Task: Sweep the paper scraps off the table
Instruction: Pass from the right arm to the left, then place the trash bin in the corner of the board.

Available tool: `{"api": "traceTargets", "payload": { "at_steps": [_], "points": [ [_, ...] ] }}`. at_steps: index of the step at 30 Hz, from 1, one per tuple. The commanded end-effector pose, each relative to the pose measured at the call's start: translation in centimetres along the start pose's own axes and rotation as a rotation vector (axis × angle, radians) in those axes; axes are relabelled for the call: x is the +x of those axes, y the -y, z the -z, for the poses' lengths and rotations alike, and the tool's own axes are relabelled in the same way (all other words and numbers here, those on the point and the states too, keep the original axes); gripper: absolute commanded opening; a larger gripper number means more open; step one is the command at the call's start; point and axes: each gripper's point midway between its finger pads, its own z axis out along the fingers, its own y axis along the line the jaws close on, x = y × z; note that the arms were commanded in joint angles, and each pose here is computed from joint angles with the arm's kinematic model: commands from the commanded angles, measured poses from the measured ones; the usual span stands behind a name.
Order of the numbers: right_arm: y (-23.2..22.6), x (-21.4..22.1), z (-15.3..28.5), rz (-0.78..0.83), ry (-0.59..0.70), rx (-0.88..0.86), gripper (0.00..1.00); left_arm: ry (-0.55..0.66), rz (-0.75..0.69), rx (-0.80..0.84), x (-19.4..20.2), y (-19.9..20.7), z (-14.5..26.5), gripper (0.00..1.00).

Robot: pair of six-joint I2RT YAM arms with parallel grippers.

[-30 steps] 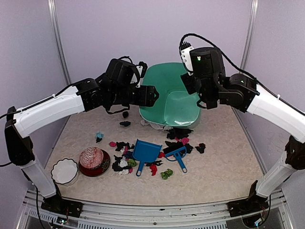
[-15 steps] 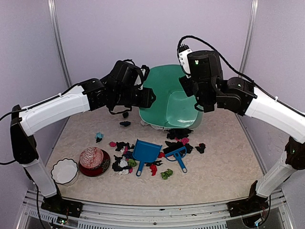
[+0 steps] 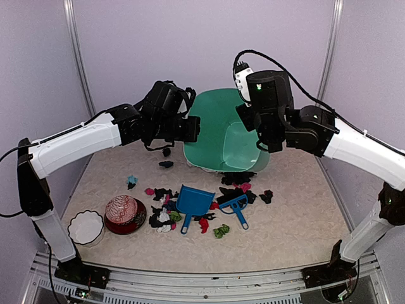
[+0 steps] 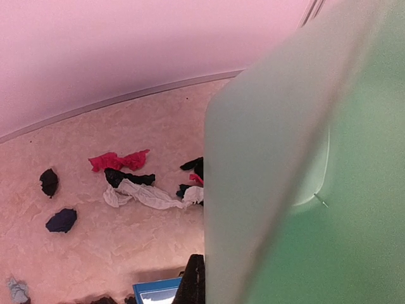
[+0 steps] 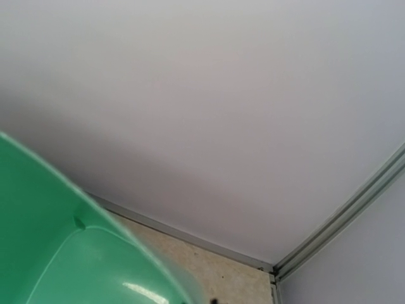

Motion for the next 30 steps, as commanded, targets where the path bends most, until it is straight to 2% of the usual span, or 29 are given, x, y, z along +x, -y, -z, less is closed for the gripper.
{"api": "traceTargets", "payload": {
  "at_steps": [1,4,12,21,25,30],
  "points": [
    [1.6,-2.6,1.6,-0.161,0.079,-0.026,0.0,0.026,0.002,0.052,-1.3,1.1,0.5,0.0],
    [1.1,-2.3,1.6,-0.164,0.074,-0.041,0.0,0.034,0.004,0.067,-1.5,1.3,0.8,0.0],
    [0.9,-2.0,1.5,-0.158,0.062,-0.043,0.39,0.068,0.04,0.078,-2.4,1.2,2.0,0.0],
    [2.1,-4.1,3.3,-0.273,0.101,-0.19,0.67,0.118,0.074,0.064,-3.9,-0.6,3.3,0.0],
    [3.4,-5.1,4.8,-0.348,0.139,-0.27,0.76,0.136,0.096,0.04,-4.6,-2.4,3.9,0.0],
    [6.0,-5.3,5.7,-0.417,0.165,-0.278,0.85,0.167,0.121,-0.003,-5.7,-5.1,5.2,0.0]
  ]
}}
